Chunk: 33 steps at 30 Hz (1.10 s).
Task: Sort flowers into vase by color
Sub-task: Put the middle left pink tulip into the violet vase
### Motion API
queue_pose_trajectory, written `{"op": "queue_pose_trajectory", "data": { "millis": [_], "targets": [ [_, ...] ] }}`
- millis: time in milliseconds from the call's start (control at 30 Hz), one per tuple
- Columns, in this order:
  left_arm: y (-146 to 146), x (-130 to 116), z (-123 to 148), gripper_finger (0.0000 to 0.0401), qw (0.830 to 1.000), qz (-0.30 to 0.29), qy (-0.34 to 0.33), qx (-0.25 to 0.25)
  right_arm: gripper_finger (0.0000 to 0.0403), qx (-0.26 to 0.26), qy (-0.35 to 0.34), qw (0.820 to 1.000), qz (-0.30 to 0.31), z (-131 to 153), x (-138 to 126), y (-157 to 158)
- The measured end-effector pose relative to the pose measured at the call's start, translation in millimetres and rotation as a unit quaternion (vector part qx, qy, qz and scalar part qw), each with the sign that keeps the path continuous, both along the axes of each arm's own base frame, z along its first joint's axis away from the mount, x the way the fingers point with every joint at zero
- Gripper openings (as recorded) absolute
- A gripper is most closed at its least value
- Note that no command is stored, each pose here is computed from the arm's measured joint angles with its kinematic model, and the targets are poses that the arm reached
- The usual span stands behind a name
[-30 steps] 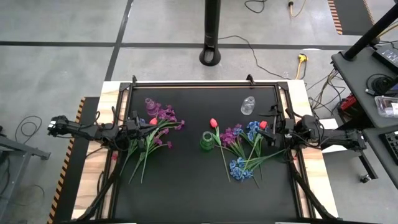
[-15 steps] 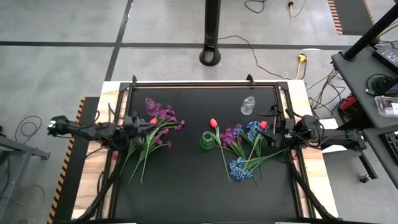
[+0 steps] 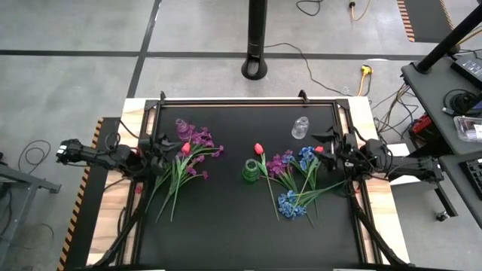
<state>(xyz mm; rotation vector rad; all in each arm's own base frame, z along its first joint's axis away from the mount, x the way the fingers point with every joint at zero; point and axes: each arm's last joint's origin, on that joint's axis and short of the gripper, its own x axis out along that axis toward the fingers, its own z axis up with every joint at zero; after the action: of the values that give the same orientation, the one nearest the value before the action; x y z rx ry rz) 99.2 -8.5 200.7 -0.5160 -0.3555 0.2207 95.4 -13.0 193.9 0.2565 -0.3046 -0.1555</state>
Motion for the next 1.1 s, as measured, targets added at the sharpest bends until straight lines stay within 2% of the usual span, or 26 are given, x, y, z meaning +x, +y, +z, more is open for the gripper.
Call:
{"op": "queue_pose_trajectory", "data": {
  "millis": [67, 167, 333, 400, 500, 567, 633, 733, 833, 1000, 1100],
  "targets": [
    [0, 3, -3, 0.0, 1.0, 0.015, 0.014, -0.013, 0.0325, 0.026, -0.006, 1.0, -0.014, 0, 0, -1],
    [1, 7, -8, 0.0, 0.998, 0.037, 0.033, -0.04, 0.0325, 0.038, -0.007, 0.998, -0.044, 0, -1, -3],
    [-1, 15, -15, 0.0, 0.992, 0.02, 0.044, -0.114, 0.0325, 0.06, -0.016, 0.996, -0.057, 0, -1, -4],
    [-2, 18, -9, 0.0, 0.991, 0.009, 0.057, -0.118, 0.0325, 0.085, -0.022, 0.994, -0.069, 0, -2, -5],
    [-5, 24, 4, 0.0, 0.987, -0.014, 0.104, -0.123, 0.0325, 0.099, -0.019, 0.992, -0.079, -1, -1, -6],
    [-6, 26, 14, 0.0, 0.977, -0.007, 0.162, -0.141, 0.0325, 0.101, -0.013, 0.992, -0.079, -2, 1, -6],
    [-6, 26, 18, 0.0, 0.955, 0.012, 0.242, -0.171, 0.0325, 0.102, -0.007, 0.992, -0.08, -3, 2, -6],
    [-7, 24, 18, 0.0, 0.905, 0.055, 0.342, -0.247, 0.0325, 0.102, 0.004, 0.992, -0.08, -5, 4, -6],
    [-15, 31, 21, 0.0, 0.861, 0.052, 0.407, -0.3, 0.0325, 0.104, 0.024, 0.991, -0.081, -8, 6, -6],
    [-33, 58, 30, 0.0, 0.821, 0.012, 0.468, -0.327, 0.0325, 0.118, 0.045, 0.989, -0.08, -13, 9, -7],
    [-40, 69, 35, 0.0, 0.787, 0.02, 0.526, -0.322, 0.0325, 0.118, 0.053, 0.988, -0.081, -14, 11, -7]
  ]
}}
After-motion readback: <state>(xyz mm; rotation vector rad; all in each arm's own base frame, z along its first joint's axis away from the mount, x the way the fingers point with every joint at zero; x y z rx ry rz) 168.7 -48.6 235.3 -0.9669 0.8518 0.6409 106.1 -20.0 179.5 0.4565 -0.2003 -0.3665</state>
